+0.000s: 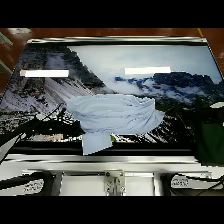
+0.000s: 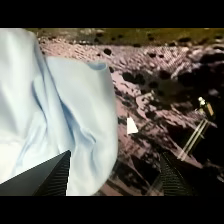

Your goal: Fold the shirts.

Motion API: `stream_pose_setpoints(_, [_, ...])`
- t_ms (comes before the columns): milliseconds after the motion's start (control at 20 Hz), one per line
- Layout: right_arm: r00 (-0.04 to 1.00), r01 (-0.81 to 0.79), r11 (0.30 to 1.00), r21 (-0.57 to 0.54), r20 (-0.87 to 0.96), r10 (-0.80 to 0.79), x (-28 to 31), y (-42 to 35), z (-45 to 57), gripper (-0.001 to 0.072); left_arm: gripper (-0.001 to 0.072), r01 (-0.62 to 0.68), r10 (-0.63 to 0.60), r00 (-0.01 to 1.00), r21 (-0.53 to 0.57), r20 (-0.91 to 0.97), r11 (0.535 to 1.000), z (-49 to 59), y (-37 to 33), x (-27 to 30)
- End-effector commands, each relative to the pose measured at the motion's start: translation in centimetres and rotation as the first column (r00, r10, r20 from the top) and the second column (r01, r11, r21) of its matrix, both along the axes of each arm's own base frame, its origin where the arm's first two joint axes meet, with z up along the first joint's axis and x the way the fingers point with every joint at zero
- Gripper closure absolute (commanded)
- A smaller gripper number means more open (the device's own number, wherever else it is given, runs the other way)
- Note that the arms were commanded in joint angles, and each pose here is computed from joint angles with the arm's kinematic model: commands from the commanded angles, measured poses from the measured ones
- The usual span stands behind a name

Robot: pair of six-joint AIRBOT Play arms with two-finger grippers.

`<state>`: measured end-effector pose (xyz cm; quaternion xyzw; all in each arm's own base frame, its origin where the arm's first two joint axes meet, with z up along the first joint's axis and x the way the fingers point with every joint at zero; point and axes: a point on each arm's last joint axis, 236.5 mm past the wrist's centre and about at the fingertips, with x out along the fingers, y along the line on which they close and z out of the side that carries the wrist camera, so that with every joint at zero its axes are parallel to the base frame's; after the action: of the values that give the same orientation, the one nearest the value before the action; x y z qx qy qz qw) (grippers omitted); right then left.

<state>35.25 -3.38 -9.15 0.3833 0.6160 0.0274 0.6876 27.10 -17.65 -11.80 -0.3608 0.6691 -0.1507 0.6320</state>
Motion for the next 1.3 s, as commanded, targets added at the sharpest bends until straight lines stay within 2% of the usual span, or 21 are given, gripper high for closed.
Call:
stream_pose_setpoints(0, [1.000, 0.025, 1.000, -0.008, 0.019, -0.024, 2.0, 1.3, -2.0, 0.0040, 0.0674, 0.035, -0.034, 0.999, -0.040, 0.027, 0.999, 1.1, -0.8, 0.3])
stream_pose_setpoints(150, [0.995, 0.078, 0.996, -0.037, 0.061, -0.075, 4.2, 1.6, -2.9, 0.0041, 0.0675, 0.049, -0.045, 0.995, -0.044, 0.094, 0.998, 2.9, -0.9, 1.5])
stream_pose_setpoints(250, [0.993, 0.096, 0.994, -0.057, 0.074, -0.092, 5.1, 2.1, -3.6, 0.0164, 0.0675, 0.053, -0.046, 0.988, -0.043, 0.150, 0.998, 4.4, -1.0, 2.6])
stream_pose_setpoints(300, [0.993, 0.095, 0.993, -0.064, 0.073, -0.090, 5.3, 2.5, -4.0, 0.0165, 0.0675, 0.054, -0.046, 0.983, -0.044, 0.176, 0.998, 5.2, -1.0, 3.2])
stream_pose_setpoints(350, [0.994, 0.083, 0.994, -0.065, 0.071, -0.078, 5.4, 3.3, -4.2, 0.0236, 0.0675, 0.053, -0.043, 0.978, -0.044, 0.206, 0.998, 6.0, -0.9, 4.1])
stream_pose_setpoints(450, [0.995, 0.050, 0.997, -0.061, 0.084, -0.045, 5.6, 4.5, -3.8, 0.0536, 0.0675, 0.045, -0.033, 0.963, -0.041, 0.268, 0.998, 7.6, -0.4, 6.0])
stream_pose_setpoints(500, [0.993, 0.032, 0.998, -0.062, 0.114, -0.024, 5.9, 4.6, -2.9, 0.0637, 0.0676, 0.059, -0.045, 0.945, -0.031, 0.323, 0.998, 9.0, 0.0, 7.1])
stream_pose_setpoints(650, [0.956, -0.016, 0.992, -0.123, 0.290, 0.051, 7.8, 3.5, 3.6, 0.0640, 0.0678, 0.131, -0.105, 0.851, -0.014, 0.514, 0.991, 16.8, 1.2, 9.8])
stream_pose_setpoints(750, [0.873, -0.002, 0.980, -0.200, 0.478, 0.099, 9.6, 2.3, 12.3, 0.0641, 0.0679, 0.109, -0.134, 0.696, 0.081, 0.705, 0.991, 26.0, 3.3, 12.0])
stream_pose_setpoints(850, [0.711, 0.087, 0.954, -0.286, 0.689, 0.141, 10.3, 1.1, 24.7, 0.0640, 0.0677, 0.018, -0.135, 0.434, 0.141, 0.891, 0.990, 39.2, 5.3, 12.4])
stream_pose_setpoints(950, [0.450, 0.261, 0.905, -0.336, 0.872, 0.194, 8.1, 0.3, 39.5, 0.0640, 0.0677, -0.095, -0.159, 0.110, 0.169, 0.981, 0.981, 53.3, 6.6, 8.9])
stream_pose_setpoints(1050, [0.190, 0.401, 0.855, -0.328, 0.943, 0.273, 2.4, 1.4, 52.0, 0.0640, 0.0676, -0.199, -0.151, -0.162, 0.117, 0.975, 0.973, 64.5, 7.1, 3.0])
stream_pose_setpoints(1150, [0.037, 0.503, 0.796, -0.336, 0.929, 0.369, -4.3, 2.8, 59.7, 0.0641, 0.0676, -0.243, -0.141, -0.334, 0.059, 0.932, 0.968, 71.3, 6.7, -3.3])
stream_pose_setpoints(1250, [-0.048, 0.592, 0.747, -0.303, 0.911, 0.409, -10.2, 3.5, 64.1, 0.0640, 0.0676, -0.273, -0.163, -0.422, 0.046, 0.892, 0.961, 73.8, 6.2, -7.8])
